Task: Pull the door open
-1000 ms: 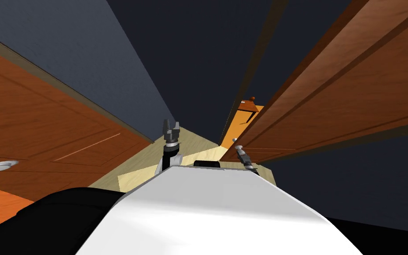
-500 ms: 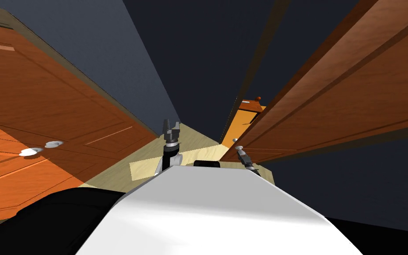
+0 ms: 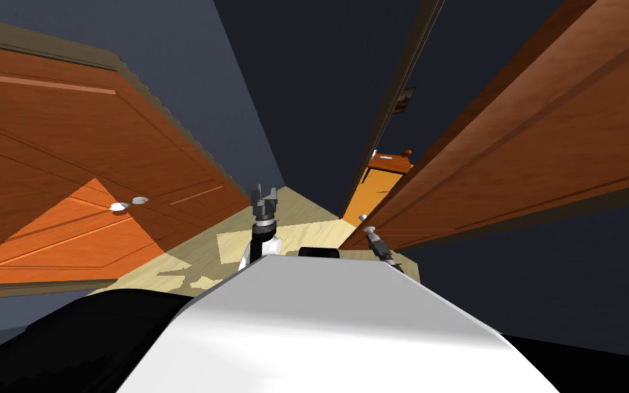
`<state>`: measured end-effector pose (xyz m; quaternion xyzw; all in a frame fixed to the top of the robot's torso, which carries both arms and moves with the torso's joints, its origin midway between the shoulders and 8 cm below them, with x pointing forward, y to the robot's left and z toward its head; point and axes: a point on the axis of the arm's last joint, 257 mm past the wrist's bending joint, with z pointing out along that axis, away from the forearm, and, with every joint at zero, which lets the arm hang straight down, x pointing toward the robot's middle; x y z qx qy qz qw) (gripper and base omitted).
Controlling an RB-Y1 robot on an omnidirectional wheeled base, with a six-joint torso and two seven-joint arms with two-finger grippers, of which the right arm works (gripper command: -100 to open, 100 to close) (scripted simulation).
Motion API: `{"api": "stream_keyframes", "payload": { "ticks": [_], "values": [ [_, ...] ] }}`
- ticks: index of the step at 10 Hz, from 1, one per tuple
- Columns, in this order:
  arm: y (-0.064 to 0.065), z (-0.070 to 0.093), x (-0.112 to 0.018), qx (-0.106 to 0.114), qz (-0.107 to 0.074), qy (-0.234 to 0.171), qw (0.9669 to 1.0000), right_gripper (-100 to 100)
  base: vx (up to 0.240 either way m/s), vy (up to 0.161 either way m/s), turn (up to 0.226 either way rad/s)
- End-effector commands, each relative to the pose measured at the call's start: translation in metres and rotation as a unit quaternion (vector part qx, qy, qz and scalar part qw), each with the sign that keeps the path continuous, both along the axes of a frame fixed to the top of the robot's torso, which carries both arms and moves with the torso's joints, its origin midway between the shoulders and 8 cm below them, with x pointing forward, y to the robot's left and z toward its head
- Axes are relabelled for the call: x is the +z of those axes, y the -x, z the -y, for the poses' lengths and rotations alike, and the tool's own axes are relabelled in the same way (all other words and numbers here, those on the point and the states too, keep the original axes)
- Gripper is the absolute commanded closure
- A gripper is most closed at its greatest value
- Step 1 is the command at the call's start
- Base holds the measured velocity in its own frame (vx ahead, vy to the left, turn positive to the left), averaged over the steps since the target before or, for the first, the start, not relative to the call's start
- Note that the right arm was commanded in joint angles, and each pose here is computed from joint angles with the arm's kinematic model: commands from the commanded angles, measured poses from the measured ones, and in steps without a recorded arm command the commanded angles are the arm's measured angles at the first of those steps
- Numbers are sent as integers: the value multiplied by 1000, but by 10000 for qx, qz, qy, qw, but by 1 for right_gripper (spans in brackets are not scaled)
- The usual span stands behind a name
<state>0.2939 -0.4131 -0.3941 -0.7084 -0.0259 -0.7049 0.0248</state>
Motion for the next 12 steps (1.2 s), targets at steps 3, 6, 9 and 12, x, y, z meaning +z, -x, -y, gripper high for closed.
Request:
{"api": "stream_keyframes", "payload": {
  "ticks": [3,6,9,12],
  "values": [
    [15,6,-2,-17,-11,-11,10000,100,-152,-52,153],
    [36,15,-1,-53,3,-14,10000,100,-205,-63,258],
    [53,23,0,-76,15,-12,10000,100,-177,-54,199],
    [58,22,-2,-68,5,-28,10000,100,-157,-40,131]
  ]
}}
